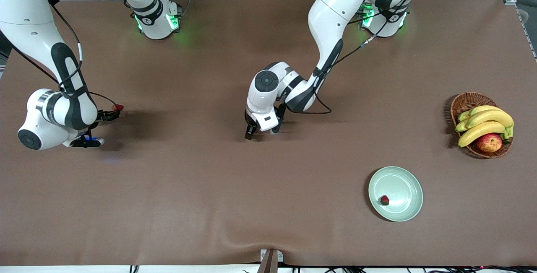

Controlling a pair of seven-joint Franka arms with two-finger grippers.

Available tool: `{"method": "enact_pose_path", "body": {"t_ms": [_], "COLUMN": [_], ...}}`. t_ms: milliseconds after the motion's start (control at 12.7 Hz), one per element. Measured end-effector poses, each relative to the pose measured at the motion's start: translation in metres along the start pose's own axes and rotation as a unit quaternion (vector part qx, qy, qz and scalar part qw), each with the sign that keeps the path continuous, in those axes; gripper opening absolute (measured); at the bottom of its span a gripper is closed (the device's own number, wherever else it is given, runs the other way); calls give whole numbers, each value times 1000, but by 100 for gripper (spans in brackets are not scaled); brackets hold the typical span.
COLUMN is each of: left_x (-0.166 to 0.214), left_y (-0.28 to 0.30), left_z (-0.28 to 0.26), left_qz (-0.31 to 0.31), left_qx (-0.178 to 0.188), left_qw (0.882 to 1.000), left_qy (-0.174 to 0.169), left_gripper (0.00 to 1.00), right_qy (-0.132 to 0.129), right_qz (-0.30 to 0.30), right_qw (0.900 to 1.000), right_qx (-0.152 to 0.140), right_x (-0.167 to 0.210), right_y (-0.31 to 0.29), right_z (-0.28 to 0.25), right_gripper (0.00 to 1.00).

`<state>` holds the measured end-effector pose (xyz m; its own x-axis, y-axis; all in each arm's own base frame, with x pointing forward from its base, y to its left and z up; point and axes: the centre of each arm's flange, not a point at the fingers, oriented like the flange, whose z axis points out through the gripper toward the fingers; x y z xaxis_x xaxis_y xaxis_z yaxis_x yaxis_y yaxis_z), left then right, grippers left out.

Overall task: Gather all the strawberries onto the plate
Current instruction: 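Carry the strawberry to the green plate and open the left gripper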

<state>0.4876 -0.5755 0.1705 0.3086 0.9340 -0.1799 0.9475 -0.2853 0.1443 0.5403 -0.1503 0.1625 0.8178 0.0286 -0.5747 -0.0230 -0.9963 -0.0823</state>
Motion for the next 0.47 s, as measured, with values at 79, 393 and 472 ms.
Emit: {"method": "enact_pose_path", "body": {"t_ms": [79, 393, 472], "left_x": [-1, -2, -2], "left_y": [1, 9, 15], "left_z": [-1, -10, -17], "left_qz": [0, 0, -1], "left_qx": [-1, -14, -22], "left_qw": [1000, 1000, 1000], "left_qy": [-1, -5, -7], "left_gripper": [59, 32, 32], "right_qy": [-2, -12, -14], "right_qz": [-1, -3, -3], "right_qw": [1000, 1000, 1000], "right_qx": [1, 3, 3], "right_x": [0, 0, 0], "right_y": [-1, -4, -4], "right_z": [2, 11, 13], "right_gripper": [71, 63, 63]}}
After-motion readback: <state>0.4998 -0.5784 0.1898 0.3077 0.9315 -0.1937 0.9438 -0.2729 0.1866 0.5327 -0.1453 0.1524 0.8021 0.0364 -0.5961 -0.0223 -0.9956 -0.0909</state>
